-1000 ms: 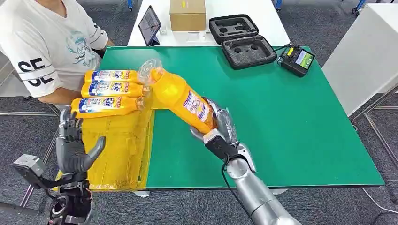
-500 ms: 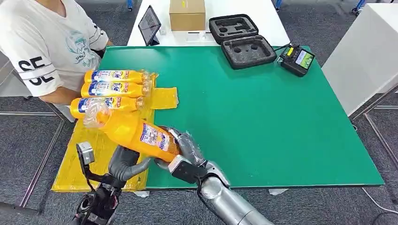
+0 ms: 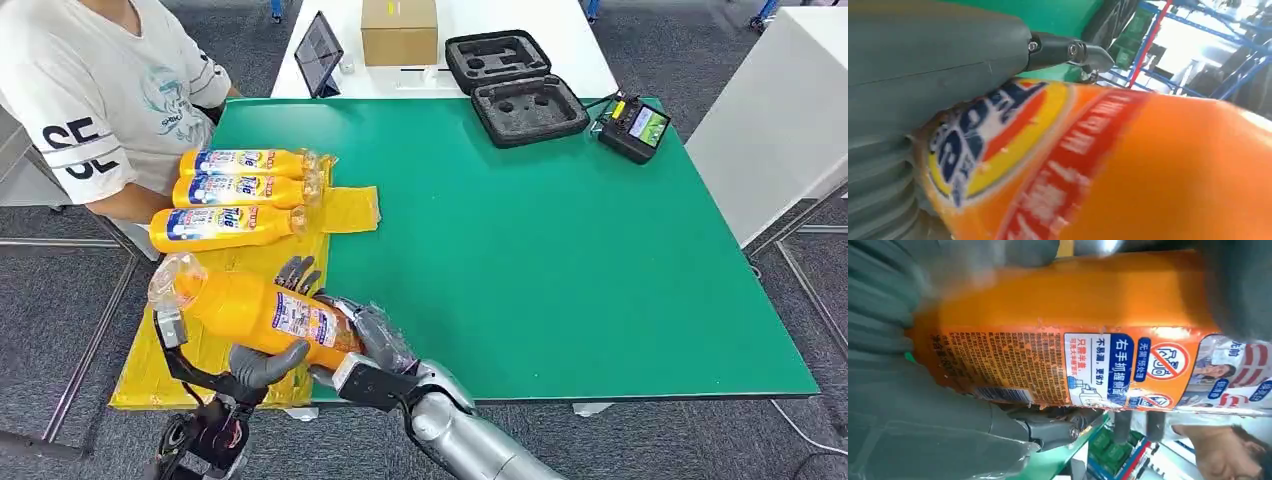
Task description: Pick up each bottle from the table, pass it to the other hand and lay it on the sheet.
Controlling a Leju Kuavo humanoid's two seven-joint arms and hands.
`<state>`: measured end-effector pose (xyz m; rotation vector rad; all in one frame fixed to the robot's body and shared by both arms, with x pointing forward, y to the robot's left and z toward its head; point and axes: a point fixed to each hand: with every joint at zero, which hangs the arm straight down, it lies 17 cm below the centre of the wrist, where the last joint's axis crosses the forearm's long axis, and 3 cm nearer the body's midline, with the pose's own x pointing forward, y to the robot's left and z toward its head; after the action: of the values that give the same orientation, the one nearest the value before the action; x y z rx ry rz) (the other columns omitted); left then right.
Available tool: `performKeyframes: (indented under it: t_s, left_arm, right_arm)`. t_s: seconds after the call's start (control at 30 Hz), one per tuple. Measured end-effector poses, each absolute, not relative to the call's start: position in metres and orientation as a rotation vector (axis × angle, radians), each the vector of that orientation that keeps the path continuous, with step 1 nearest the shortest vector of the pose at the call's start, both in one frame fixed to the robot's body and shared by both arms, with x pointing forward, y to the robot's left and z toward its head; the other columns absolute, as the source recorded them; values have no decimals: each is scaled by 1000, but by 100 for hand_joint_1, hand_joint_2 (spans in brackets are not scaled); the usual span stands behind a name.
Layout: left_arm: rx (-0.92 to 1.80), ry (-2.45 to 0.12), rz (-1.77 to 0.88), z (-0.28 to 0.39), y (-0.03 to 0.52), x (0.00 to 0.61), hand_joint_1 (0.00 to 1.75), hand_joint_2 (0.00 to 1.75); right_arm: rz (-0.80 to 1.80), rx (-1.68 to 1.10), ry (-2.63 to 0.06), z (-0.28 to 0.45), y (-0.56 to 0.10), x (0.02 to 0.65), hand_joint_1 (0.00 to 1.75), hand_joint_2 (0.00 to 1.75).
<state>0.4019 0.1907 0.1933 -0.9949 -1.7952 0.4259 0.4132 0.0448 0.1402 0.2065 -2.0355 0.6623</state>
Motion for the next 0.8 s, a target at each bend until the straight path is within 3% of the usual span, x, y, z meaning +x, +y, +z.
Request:
performKeyframes:
  t_s: [0.2, 0.23, 0.27, 0.8]
  left_arm:
    - [-943, -1818, 472, 192, 206, 407, 0, 175]
    - [-929, -1819, 470, 191, 207, 408, 133, 175]
    - [-915, -1820, 461, 190, 207, 408, 175, 175]
    - [-822, -1850, 303, 191, 186, 417, 175, 175]
  right_arm:
    - [709, 191, -1988, 122, 47, 414, 175, 175]
    - [713, 188, -1983, 120, 47, 414, 175, 175]
    - [719, 184, -1979, 118, 47, 414, 175, 175]
    - [730, 141, -1966, 111, 40, 420, 175, 175]
